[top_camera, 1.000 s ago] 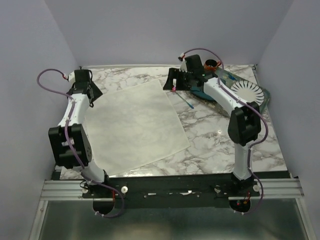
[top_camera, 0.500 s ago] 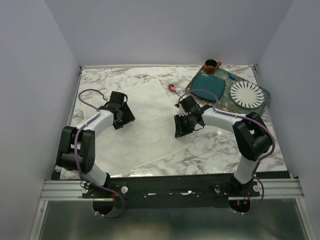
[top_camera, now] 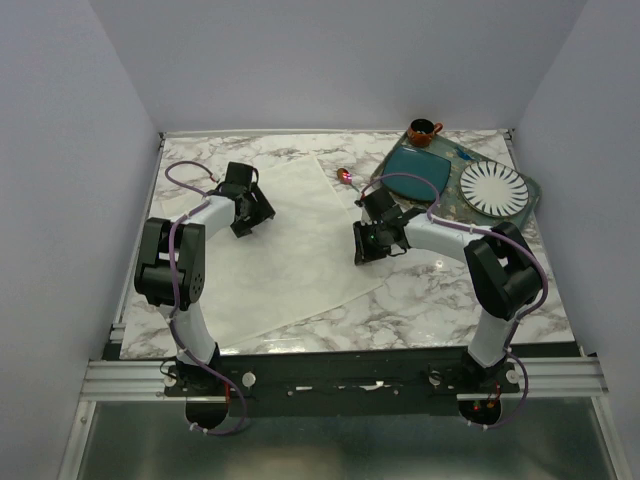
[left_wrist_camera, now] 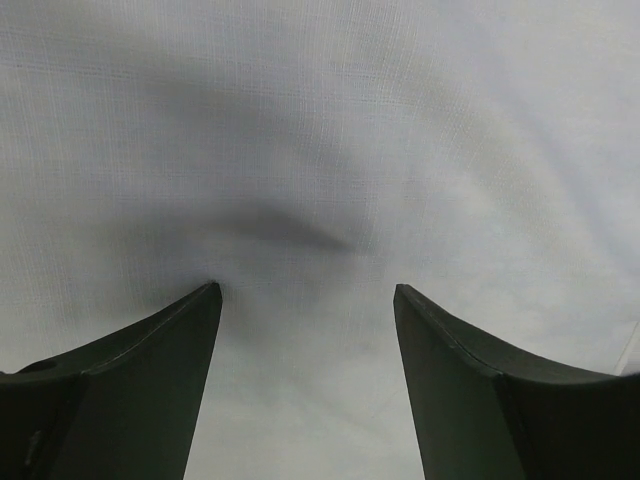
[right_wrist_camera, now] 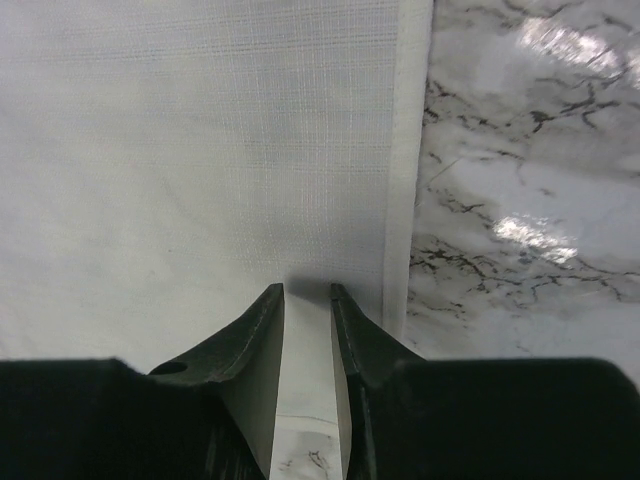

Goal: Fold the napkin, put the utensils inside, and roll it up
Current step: Flatten the napkin out

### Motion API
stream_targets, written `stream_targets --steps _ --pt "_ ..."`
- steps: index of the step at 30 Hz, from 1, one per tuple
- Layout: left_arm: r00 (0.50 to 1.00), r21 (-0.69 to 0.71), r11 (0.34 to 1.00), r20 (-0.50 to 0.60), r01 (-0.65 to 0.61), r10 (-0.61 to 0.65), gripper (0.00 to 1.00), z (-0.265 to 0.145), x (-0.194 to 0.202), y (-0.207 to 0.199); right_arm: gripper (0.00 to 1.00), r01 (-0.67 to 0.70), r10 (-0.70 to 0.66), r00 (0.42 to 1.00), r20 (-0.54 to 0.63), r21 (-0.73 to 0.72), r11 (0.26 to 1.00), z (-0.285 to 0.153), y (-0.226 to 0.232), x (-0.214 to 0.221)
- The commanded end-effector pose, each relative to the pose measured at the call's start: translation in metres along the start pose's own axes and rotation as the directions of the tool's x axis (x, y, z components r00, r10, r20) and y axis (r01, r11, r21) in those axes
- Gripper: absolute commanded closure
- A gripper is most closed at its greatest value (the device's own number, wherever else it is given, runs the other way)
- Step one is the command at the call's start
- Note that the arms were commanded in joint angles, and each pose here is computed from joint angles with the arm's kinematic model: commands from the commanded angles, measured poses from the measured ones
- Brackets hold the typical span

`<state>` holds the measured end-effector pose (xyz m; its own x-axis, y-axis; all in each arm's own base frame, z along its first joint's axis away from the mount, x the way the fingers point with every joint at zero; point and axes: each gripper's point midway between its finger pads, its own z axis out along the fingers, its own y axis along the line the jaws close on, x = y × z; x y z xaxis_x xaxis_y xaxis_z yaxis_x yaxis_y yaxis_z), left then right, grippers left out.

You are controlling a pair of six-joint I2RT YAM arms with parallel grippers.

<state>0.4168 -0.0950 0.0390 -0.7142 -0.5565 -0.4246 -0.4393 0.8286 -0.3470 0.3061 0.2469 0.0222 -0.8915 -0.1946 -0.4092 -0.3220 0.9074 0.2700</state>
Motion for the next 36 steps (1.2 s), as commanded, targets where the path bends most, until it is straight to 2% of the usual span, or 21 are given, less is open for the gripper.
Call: stream_targets --steps 1,4,5,8,9,10,14,17,19,20,21,22,23,24,28,30,31,32,34,36 --pt "1.000 -0.045 0.999 -0.005 -0.005 0.005 0.20 0.012 -0.014 0.012 0.66 0.005 -0.009 0.999 0.032 0.095 0.995 0.014 -0.026 -0.022" --pt "1.000 -0.048 0.999 -0.001 -0.022 0.022 0.20 0.000 -0.018 0.011 0.64 0.043 -0.047 0.998 0.039 0.090 0.995 0.008 -0.021 -0.035" --pt "1.000 -0.054 0.998 -0.011 -0.023 0.022 0.17 -0.007 -0.015 0.014 0.62 0.044 -0.047 0.998 0.032 0.090 0.995 0.005 -0.021 -0.034" --pt "1.000 -0.092 0.996 0.004 -0.013 0.014 0.13 -0.036 -0.007 0.030 0.48 0.076 -0.080 0.995 0.057 0.061 0.995 -0.007 -0.004 -0.040" --pt "1.000 -0.115 0.993 0.025 -0.008 0.011 0.13 -0.044 -0.008 0.037 0.41 0.090 -0.093 0.994 0.061 0.050 0.995 -0.009 0.004 -0.039" --pt "0.998 -0.125 0.992 0.055 -0.008 0.015 0.12 -0.058 -0.009 0.044 0.39 0.094 -0.096 0.994 0.057 0.026 0.995 -0.010 0.010 -0.037" --pt "0.995 -0.128 0.991 0.104 0.024 -0.011 0.13 -0.079 -0.025 0.066 0.36 0.072 -0.070 0.997 0.041 -0.048 0.996 -0.010 0.027 -0.034" --pt "0.987 -0.091 0.994 0.157 0.058 -0.043 0.16 -0.081 -0.054 0.077 0.40 0.065 -0.063 0.997 0.038 -0.062 0.996 -0.011 0.028 -0.031" --pt "0.983 0.036 0.998 0.174 0.052 -0.058 0.19 -0.082 -0.077 0.056 0.46 0.061 -0.060 0.997 0.044 -0.044 0.997 -0.011 0.024 -0.028" --pt "0.980 0.075 0.996 0.186 0.055 -0.069 0.25 -0.071 -0.091 0.049 0.49 0.063 -0.061 0.997 0.050 -0.040 0.997 -0.011 0.023 -0.028" --pt "0.985 0.133 0.990 0.158 0.047 -0.068 0.29 -0.067 -0.094 0.035 0.58 0.066 -0.064 0.997 0.048 -0.038 0.997 -0.010 0.021 -0.026" --pt "0.981 0.192 0.981 0.180 0.033 -0.069 0.33 -0.070 -0.116 0.013 0.62 0.066 -0.064 0.997 0.048 -0.041 0.997 -0.011 0.021 -0.024" --pt "0.989 0.213 0.976 0.128 0.044 -0.072 0.39 -0.049 -0.112 0.005 0.66 0.068 -0.066 0.997 0.051 -0.043 0.997 -0.012 0.021 -0.024" --pt "0.987 0.259 0.964 0.134 0.056 -0.093 0.42 -0.044 -0.121 -0.010 0.72 0.065 -0.063 0.997 0.047 -0.045 0.997 -0.012 0.022 -0.021" --pt "0.983 0.425 0.904 0.142 0.045 -0.116 0.50 -0.024 -0.146 -0.074 0.82 0.057 -0.055 0.998 0.036 -0.040 0.998 -0.010 0.016 -0.010" --pt "0.987 0.423 0.904 0.107 0.066 -0.122 0.57 0.005 -0.144 -0.080 0.84 0.053 -0.053 0.998 0.025 -0.034 0.998 -0.008 0.013 -0.005" --pt "0.991 0.459 0.888 0.106 0.027 -0.085 0.59 0.004 -0.136 -0.112 0.85 0.055 -0.054 0.998 0.024 -0.032 0.998 -0.008 0.012 -0.004" --pt "0.993 0.445 0.895 0.084 0.033 -0.078 0.63 0.023 -0.128 -0.113 0.85 0.052 -0.052 0.998 0.020 -0.029 0.998 -0.008 0.011 -0.001" --pt "0.995 0.467 0.884 0.083 0.013 -0.058 0.66 0.029 -0.121 -0.138 0.85 0.053 -0.053 0.998 0.027 -0.028 0.998 -0.010 0.011 -0.001" --pt "0.996 0.436 0.900 0.072 0.019 -0.056 0.72 0.050 -0.112 -0.139 0.85 0.054 -0.053 0.998 0.029 -0.030 0.998 -0.014 0.012 0.000"
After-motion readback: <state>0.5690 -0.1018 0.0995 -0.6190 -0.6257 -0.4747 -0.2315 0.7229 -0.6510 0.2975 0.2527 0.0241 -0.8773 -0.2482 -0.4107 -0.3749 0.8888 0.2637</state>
